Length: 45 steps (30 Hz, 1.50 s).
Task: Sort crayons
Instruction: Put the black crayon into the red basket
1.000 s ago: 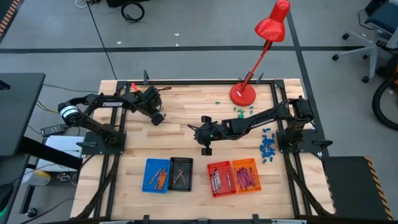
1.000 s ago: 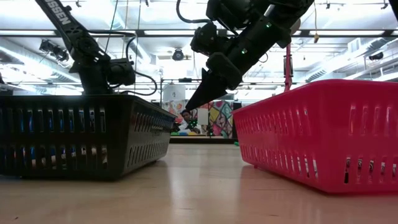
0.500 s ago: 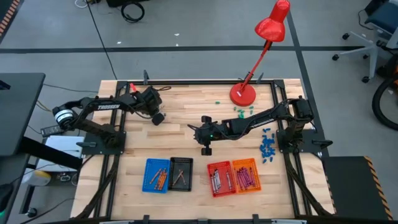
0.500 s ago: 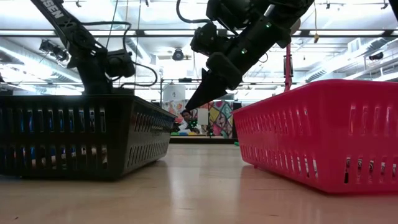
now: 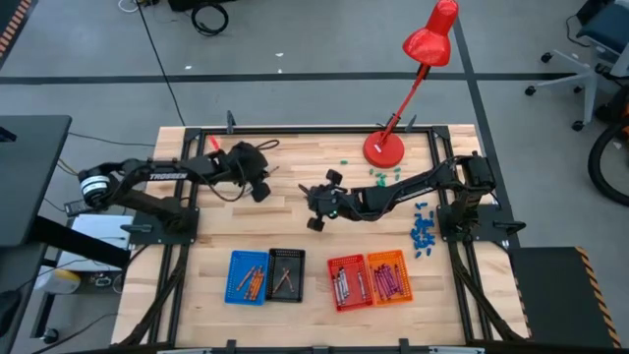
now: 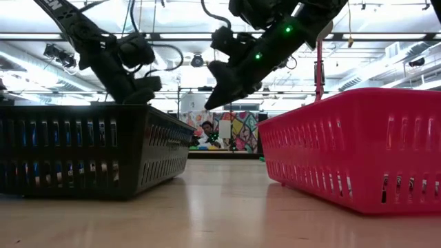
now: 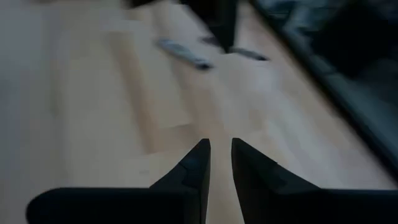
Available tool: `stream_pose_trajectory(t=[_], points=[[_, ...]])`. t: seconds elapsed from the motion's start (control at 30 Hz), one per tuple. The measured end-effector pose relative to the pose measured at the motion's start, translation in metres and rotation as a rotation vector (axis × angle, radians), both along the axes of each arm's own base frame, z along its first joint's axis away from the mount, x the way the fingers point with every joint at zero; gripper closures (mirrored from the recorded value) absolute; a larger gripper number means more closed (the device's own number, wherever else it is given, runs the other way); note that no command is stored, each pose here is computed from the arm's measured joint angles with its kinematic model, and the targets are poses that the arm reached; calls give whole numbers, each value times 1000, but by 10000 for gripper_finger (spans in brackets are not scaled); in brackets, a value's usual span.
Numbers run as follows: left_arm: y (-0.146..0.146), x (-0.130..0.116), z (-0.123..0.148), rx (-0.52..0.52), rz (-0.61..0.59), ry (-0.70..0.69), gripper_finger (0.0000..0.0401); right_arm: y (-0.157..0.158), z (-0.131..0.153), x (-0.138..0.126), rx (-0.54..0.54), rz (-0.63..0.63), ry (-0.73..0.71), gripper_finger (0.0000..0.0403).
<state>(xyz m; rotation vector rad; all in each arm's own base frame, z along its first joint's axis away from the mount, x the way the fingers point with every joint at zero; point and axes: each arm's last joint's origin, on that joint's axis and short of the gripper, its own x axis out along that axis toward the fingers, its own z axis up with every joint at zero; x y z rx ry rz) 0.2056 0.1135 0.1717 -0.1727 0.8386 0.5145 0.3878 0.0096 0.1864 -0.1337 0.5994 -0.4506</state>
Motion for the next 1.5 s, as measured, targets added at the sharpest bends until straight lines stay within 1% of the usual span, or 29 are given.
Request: stream_pose_trajectory(t=[0.07,0.17,0.37,0.5,0.63,0.77,0.87,1.03,1.17,1.4,1.5], points=[[-5,7,3,26,-35,-44,363,-2,0,-1,-25,-48,-5,332],[-13,16,9,70,-99,-101,363,-3,0,-1,-29,-51,-1,331],[-30,31,15,114,-189,-191,363,-11,0,0,17,-48,-8,323],[-41,37,19,135,-244,-241,363,-13,0,0,39,-43,-20,305],[-53,43,24,162,-304,-291,362,-13,3,3,43,-44,-64,284],[-63,47,26,183,-357,-314,362,-12,9,3,13,-48,-94,268],[-69,48,28,199,-395,-316,362,-10,20,0,-5,-44,-121,260],[-77,51,31,233,-443,-347,362,-8,33,-1,24,24,-167,256],[-83,53,36,270,-481,-388,362,-5,35,-1,32,49,-173,257],[-89,55,42,311,-518,-435,362,8,48,-2,1,101,-236,257],[-90,55,42,314,-524,-437,362,14,54,-7,-14,121,-214,257]])
